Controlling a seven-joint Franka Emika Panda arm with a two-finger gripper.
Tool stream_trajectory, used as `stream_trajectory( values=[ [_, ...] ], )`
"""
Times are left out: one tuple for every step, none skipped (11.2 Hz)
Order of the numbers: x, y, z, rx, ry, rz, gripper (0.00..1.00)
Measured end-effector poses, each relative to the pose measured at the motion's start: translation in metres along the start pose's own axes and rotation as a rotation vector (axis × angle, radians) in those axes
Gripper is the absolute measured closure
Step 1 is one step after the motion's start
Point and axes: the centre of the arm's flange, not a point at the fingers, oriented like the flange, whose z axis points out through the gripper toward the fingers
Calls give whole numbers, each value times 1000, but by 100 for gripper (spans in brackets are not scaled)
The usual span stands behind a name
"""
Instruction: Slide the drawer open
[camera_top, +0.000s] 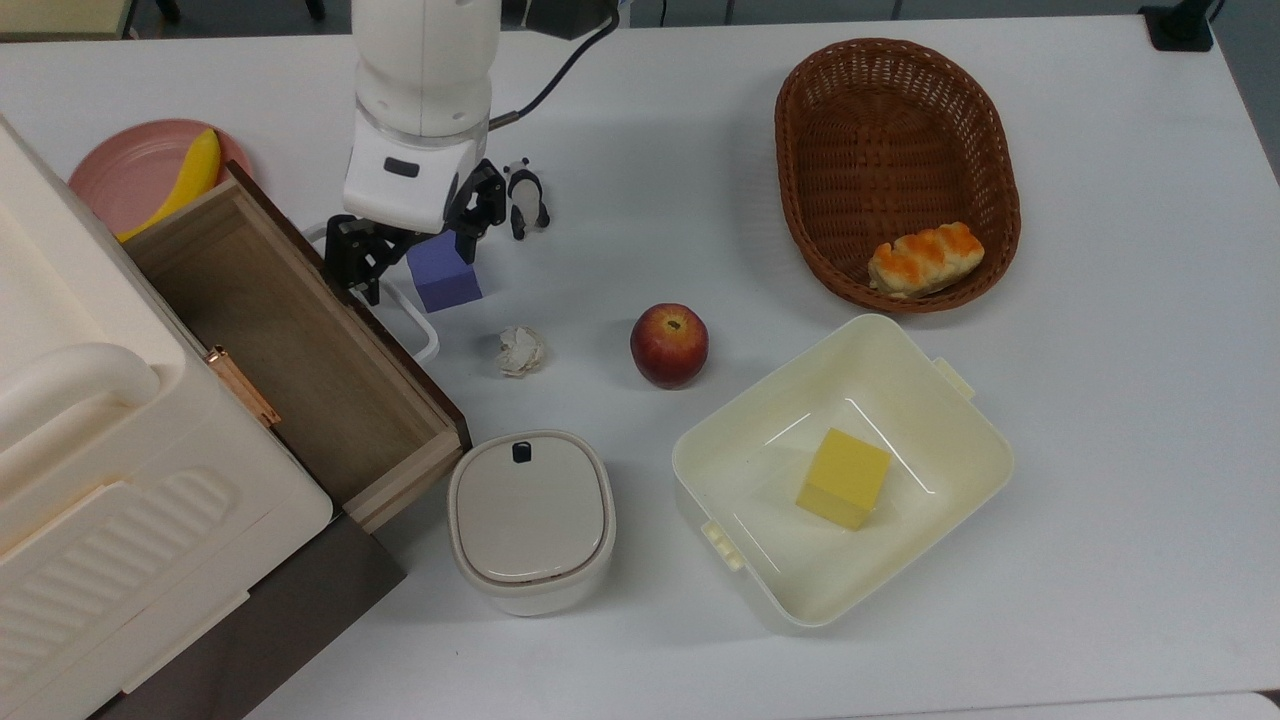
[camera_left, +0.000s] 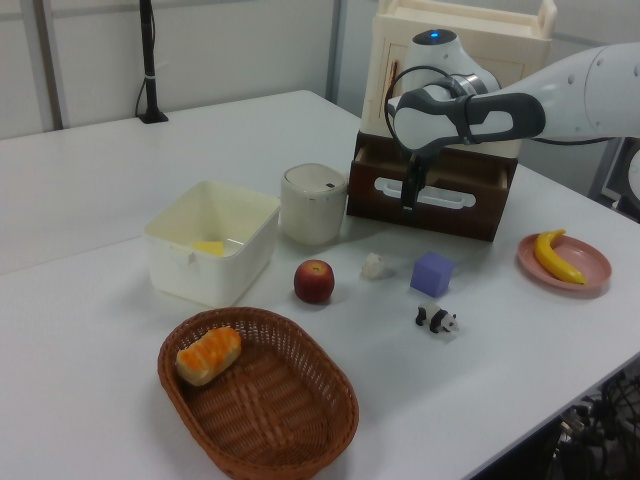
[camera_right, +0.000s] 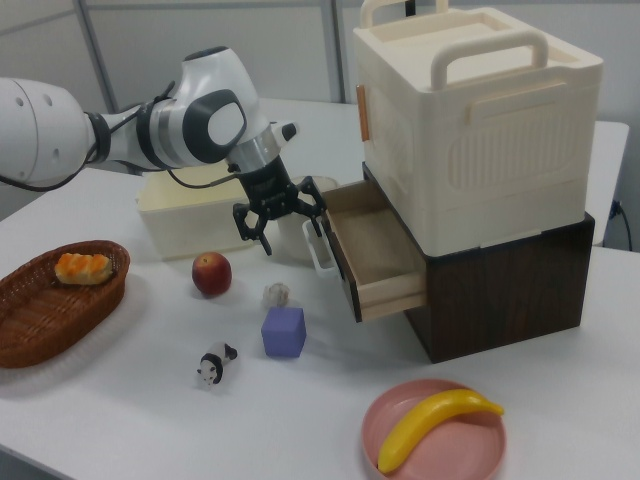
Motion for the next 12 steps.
stream_trajectory(
  values=[
    [5, -5, -7, -3, 4, -8, 0],
    [10, -10, -18, 3, -2, -15, 0],
    [16, -19, -32, 15, -5, -22, 0],
    [23, -29, -46, 19, 1, -18, 0],
    [31, -42, -58, 21, 14, -6, 0],
    [38, -55, -70, 24, 19, 8, 0],
    [41, -66, -81, 29, 18, 25, 0],
    [42, -74, -91, 46, 24, 72, 0],
    [39, -78, -100, 67, 29, 148, 0],
    [36, -78, -108, 78, 31, 249, 0],
    [33, -77, -113, 82, 34, 348, 0],
    [29, -74, -119, 94, 43, 454, 0]
  ],
)
